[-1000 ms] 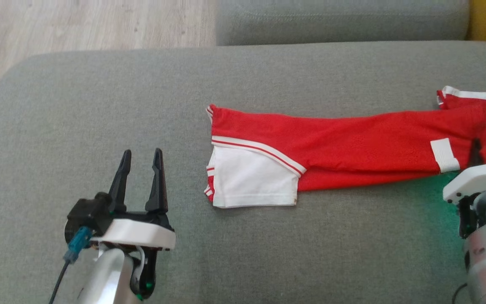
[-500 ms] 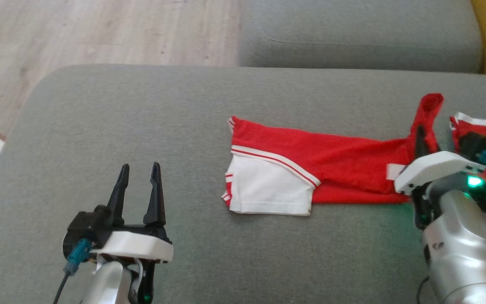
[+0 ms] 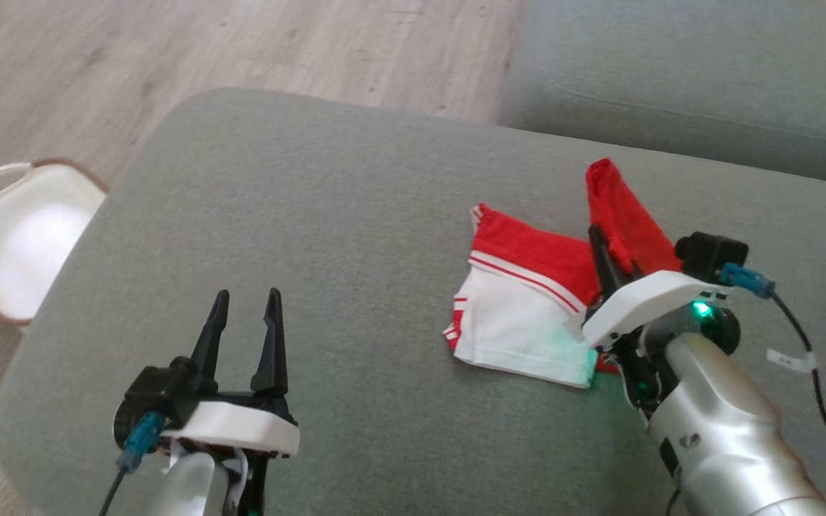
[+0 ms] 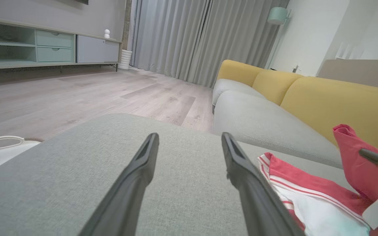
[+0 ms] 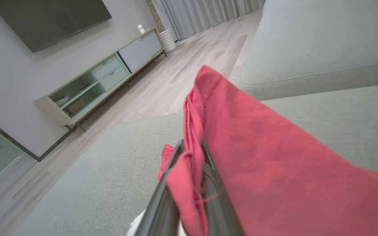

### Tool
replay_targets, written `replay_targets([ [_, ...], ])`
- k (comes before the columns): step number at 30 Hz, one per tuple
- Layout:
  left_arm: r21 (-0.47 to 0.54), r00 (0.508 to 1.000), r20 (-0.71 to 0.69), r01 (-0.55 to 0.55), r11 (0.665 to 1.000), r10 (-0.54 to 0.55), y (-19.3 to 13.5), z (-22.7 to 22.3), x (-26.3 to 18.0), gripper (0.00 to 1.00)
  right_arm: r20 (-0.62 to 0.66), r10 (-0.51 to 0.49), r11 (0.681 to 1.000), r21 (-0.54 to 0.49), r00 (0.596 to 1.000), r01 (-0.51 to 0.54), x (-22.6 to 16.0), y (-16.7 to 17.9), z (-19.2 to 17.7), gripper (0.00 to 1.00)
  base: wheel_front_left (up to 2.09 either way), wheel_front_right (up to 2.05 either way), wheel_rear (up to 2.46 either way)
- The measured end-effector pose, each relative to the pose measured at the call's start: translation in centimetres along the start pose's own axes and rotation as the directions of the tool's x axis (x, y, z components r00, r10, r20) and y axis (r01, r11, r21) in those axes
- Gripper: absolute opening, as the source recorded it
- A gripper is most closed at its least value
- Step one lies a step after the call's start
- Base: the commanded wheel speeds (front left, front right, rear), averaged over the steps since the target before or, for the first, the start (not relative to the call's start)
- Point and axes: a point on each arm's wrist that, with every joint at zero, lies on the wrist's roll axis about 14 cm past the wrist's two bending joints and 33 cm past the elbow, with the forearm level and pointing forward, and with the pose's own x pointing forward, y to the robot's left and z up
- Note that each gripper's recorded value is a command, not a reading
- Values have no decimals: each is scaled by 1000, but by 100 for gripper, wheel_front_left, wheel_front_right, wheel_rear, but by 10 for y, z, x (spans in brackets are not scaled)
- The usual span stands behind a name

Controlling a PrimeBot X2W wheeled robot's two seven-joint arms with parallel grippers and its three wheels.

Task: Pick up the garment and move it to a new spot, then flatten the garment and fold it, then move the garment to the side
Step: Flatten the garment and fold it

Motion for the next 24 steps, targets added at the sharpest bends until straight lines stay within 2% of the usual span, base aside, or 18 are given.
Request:
replay_targets([
  [9, 13, 998, -32, -46, 999, 47, 14, -9, -10, 100, -107, 100, 995, 29, 989, -97, 13, 34, -43, 0, 0, 0, 0],
  [17, 6, 998, -31, -51, 999, 51, 15, -6, -4, 100, -198, 126, 992, 25, 972, -124, 13, 40, -79, 0, 0, 0, 0],
  [22, 7, 997, -44, -61, 998, 61, 17, -10, -4, 100, -210, 134, 991, 32, 969, -130, 20, 42, -81, 0, 0, 0, 0],
  [23, 9, 997, -45, -60, 998, 60, 16, -10, -3, 100, -208, 143, 990, 30, 968, -140, 22, 45, -80, 37, 0, 0, 0],
  [24, 10, 997, -44, -59, 998, 59, 16, -9, -2, 100, -205, 154, 988, 32, 967, -151, 23, 49, -80, 97, 0, 0, 0],
])
